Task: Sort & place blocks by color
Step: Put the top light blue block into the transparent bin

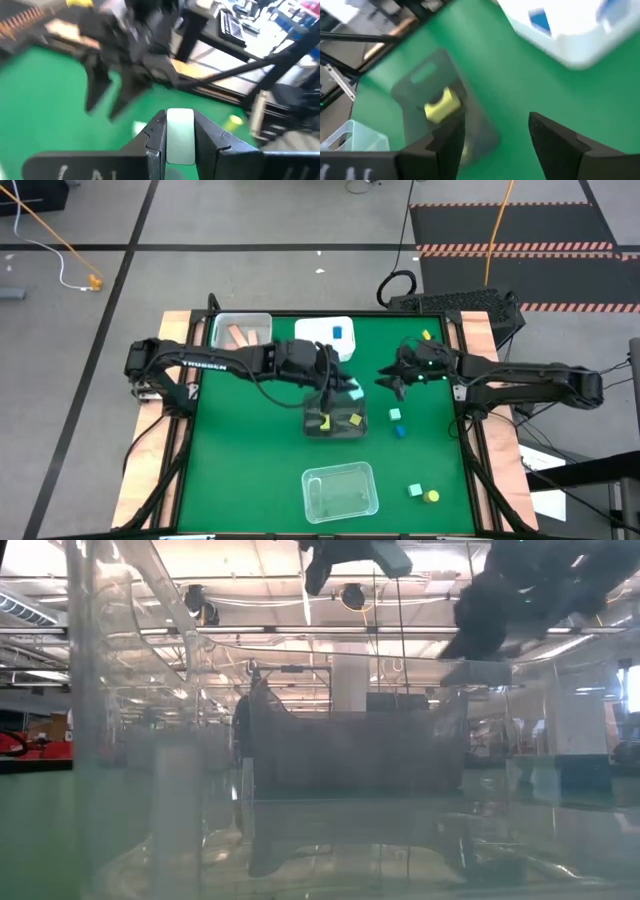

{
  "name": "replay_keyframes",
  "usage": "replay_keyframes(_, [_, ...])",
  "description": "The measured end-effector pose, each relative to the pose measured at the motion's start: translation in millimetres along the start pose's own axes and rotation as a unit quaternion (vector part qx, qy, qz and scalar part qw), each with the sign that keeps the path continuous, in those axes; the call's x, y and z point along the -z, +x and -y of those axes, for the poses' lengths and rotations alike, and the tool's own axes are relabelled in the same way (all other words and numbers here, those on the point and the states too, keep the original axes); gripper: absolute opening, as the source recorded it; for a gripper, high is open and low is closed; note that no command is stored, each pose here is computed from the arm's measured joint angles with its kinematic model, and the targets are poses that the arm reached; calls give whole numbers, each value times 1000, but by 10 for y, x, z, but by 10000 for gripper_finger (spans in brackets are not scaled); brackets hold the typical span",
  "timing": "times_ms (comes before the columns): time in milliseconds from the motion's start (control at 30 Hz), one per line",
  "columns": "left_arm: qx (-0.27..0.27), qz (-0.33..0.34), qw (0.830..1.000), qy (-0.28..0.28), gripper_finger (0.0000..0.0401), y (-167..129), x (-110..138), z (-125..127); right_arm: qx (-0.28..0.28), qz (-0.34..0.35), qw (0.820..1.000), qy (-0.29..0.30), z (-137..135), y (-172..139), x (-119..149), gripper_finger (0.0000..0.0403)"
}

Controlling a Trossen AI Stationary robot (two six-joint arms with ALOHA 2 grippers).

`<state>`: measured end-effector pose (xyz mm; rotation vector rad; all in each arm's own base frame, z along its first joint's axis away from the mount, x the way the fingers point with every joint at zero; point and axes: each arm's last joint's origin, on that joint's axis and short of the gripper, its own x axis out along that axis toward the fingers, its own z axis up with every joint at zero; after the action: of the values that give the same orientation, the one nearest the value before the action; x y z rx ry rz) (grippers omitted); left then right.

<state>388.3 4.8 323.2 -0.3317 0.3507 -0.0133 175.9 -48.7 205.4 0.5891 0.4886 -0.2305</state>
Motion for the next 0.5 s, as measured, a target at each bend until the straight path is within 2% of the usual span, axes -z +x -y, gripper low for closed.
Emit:
replay_keyframes(100, [4,-16,999,-50,58,28,70,94,18,-42,998,53,6,-89,103,206])
replay_keyframes(167, [9,-25,996,-86,58,59,124,175,24,-72,995,66,-13,-132,180,206])
replay_keyframes(333, [42,-64,981,-176,58,186,375,548,13,-144,988,45,-133,-186,370,206])
replay_keyframes(500, [40,-113,961,-249,58,333,745,905,17,-200,979,15,-255,-204,552,206])
